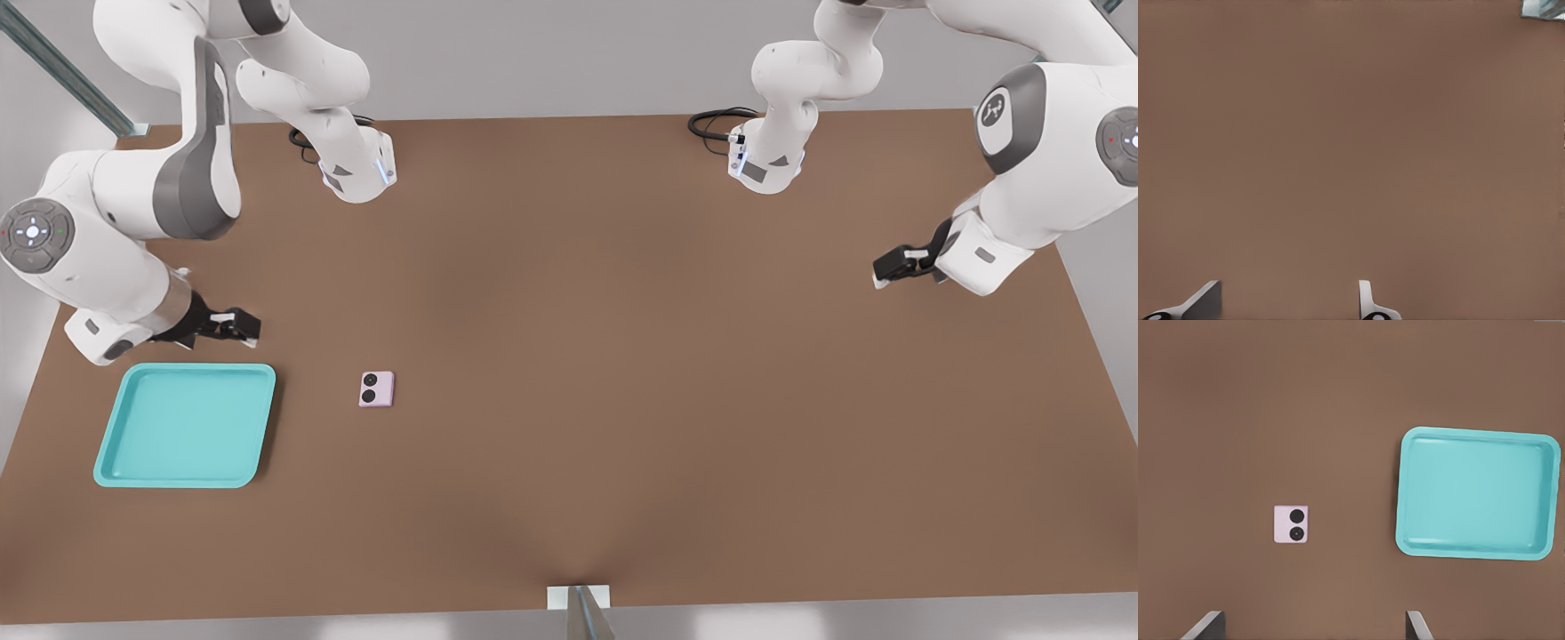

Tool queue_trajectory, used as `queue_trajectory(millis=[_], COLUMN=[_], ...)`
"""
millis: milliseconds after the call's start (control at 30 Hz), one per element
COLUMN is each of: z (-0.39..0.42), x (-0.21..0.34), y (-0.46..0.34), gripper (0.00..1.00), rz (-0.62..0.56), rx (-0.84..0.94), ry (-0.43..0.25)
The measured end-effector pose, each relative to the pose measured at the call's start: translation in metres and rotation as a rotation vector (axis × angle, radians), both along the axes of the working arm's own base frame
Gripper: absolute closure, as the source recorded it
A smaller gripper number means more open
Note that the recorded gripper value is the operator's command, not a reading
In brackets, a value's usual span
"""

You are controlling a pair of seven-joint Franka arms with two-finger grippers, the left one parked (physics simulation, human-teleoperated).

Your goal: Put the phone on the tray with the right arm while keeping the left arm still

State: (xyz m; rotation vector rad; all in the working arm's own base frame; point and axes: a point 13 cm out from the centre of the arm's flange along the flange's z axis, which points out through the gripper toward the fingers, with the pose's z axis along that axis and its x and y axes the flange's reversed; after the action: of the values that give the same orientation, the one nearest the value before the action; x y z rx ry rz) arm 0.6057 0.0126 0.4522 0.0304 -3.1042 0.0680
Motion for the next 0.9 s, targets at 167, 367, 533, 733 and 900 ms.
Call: queue_trajectory(millis=[167,367,533,733,900], z=[-0.020,-0.152,-0.228,-0.270,-0.292], x=[0.024,0.019,0.016,0.021,0.005], y=[0.048,0.170,0.140,0.146,0.125], gripper=[0.00,0.00,0.00,0.00,0.00], rz=[0.087,0.211,0.065,-0.035,-0.104], rx=[0.007,0.002,0.035,0.061,0.063], ry=[0.000,0.115,0.100,0.078,0.088])
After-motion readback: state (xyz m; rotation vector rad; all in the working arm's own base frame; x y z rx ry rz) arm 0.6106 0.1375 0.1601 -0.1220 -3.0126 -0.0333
